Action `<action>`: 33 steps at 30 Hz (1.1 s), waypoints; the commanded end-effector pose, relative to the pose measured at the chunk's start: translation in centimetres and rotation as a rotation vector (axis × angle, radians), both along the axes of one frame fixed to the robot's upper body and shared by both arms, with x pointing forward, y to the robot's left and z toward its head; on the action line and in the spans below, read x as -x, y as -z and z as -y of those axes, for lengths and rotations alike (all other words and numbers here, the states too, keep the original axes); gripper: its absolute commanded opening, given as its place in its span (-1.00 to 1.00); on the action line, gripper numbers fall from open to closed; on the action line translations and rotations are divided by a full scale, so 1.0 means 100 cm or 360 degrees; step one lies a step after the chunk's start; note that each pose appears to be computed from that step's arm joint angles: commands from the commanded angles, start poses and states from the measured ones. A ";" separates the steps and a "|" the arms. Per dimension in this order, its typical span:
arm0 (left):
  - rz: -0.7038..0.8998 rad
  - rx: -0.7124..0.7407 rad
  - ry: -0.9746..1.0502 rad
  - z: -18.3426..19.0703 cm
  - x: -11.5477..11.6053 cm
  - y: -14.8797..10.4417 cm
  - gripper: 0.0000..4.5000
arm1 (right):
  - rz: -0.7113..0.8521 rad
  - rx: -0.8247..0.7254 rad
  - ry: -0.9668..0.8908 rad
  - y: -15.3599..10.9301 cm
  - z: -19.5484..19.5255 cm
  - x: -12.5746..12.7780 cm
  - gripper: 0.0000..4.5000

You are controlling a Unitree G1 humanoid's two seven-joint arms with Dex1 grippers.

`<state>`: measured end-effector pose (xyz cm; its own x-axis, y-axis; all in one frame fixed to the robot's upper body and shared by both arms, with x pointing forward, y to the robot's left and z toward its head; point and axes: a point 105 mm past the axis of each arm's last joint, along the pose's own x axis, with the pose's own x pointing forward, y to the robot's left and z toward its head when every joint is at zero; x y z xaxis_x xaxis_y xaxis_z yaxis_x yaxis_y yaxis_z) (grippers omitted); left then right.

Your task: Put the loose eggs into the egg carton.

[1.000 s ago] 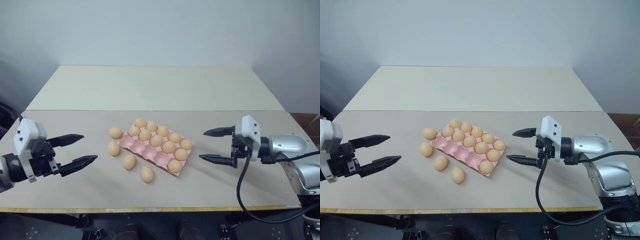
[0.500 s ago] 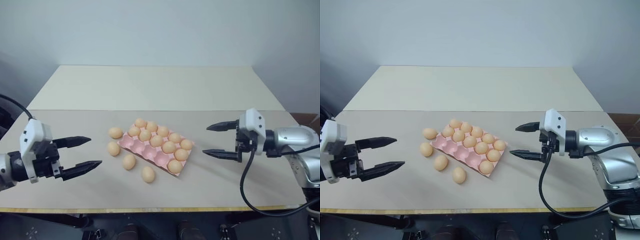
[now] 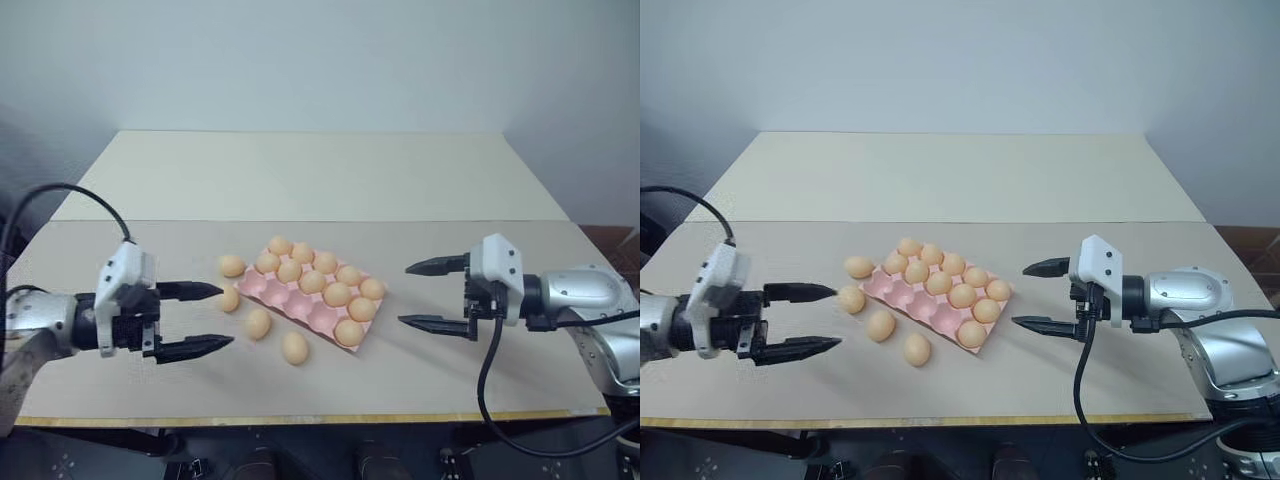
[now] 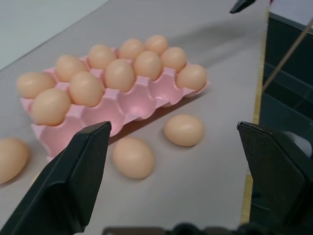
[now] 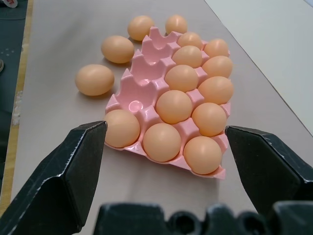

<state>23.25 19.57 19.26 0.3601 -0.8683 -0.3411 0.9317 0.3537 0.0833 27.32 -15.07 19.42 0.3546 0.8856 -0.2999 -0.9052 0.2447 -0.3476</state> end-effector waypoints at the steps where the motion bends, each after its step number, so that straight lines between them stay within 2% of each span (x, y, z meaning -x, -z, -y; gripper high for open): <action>1: 0.0077 -0.0009 0.0114 0.013 -0.003 -0.002 0.99 | 0.0080 -0.0019 -0.0059 -0.013 -0.006 0.004 1.00; 6: 0.0083 -0.0145 0.0406 0.041 -0.006 0.022 0.99 | 0.0094 -0.0024 -0.0064 -0.016 -0.006 0.001 1.00; 14: 0.0194 -0.0279 0.0652 0.077 -0.035 0.043 0.99 | 0.0063 0.0021 -0.0135 -0.015 -0.001 0.009 1.00; 23: 0.0229 -0.0385 0.0882 0.090 -0.033 0.060 0.99 | 0.0065 0.0009 -0.0100 -0.015 0.000 0.013 1.00; 33: 0.0300 -0.0504 0.0986 0.093 -0.036 0.070 0.99 | 0.0078 0.0007 -0.0077 -0.016 0.000 0.014 1.00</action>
